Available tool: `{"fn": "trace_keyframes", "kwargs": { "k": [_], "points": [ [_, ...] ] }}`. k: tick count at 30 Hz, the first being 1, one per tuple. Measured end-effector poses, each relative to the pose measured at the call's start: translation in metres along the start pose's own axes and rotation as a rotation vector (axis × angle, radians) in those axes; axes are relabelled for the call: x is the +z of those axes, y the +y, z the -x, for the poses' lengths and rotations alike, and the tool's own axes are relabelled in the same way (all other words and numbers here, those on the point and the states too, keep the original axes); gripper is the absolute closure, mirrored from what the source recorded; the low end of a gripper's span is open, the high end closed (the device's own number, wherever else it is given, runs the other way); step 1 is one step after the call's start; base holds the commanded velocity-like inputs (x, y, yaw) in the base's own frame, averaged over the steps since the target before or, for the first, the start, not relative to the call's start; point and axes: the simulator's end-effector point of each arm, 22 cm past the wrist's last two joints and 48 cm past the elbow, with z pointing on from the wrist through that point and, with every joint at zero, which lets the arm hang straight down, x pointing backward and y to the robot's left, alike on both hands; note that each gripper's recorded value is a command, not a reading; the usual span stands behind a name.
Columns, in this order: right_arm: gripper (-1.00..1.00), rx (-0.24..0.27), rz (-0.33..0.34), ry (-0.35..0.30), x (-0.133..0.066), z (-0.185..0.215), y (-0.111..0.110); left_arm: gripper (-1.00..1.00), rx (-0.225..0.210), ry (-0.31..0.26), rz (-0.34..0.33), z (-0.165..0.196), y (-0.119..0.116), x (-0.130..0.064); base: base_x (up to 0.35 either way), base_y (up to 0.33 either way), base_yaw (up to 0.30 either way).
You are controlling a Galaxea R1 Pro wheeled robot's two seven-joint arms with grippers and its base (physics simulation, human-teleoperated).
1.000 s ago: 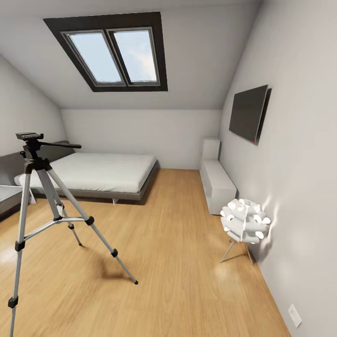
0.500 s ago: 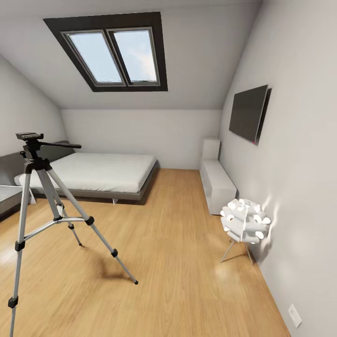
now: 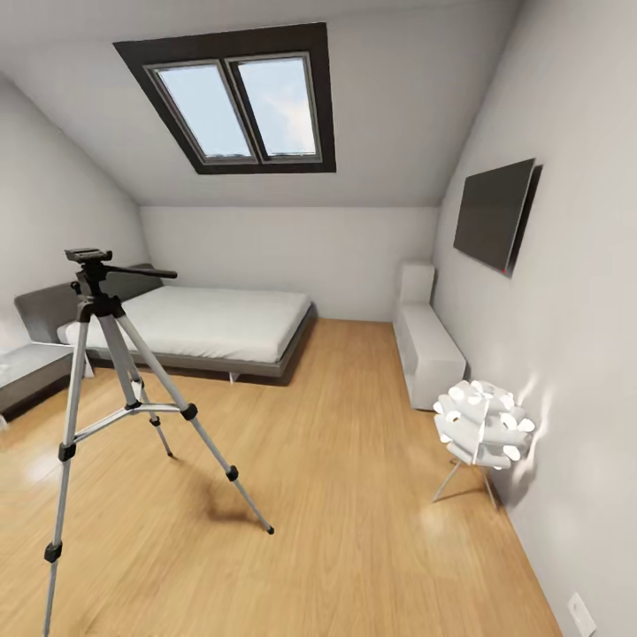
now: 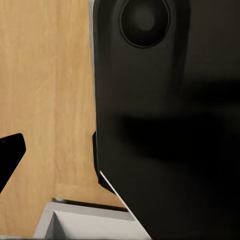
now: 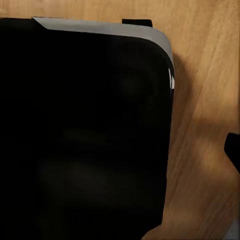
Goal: Attach the digital camera to the camera tripod in the bedroom.
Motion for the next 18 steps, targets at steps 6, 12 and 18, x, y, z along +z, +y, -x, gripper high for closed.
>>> {"fn": "trace_keyframes", "kwargs": {
  "k": [6, 12, 18],
  "points": [
    [-1.00, -0.019, -0.003, -0.019, 0.000, 0.012, 0.000, -1.00, -0.001, 0.003, 0.007, -0.003, 0.006, 0.000, 0.000, 0.000, 0.282],
    [-1.00, -0.019, -0.004, -0.021, 0.000, 0.014, -0.001, -1.00, -0.006, 0.000, 0.012, -0.001, 0.009, 0.000, 0.000, 0.000, 0.293],
    [-1.00, -0.019, -0.005, -0.028, 0.000, 0.017, -0.001, -1.00, -0.076, -0.031, 0.021, 0.013, 0.017, 0.000, 0.000, 0.000, 0.293]
  ]
}}
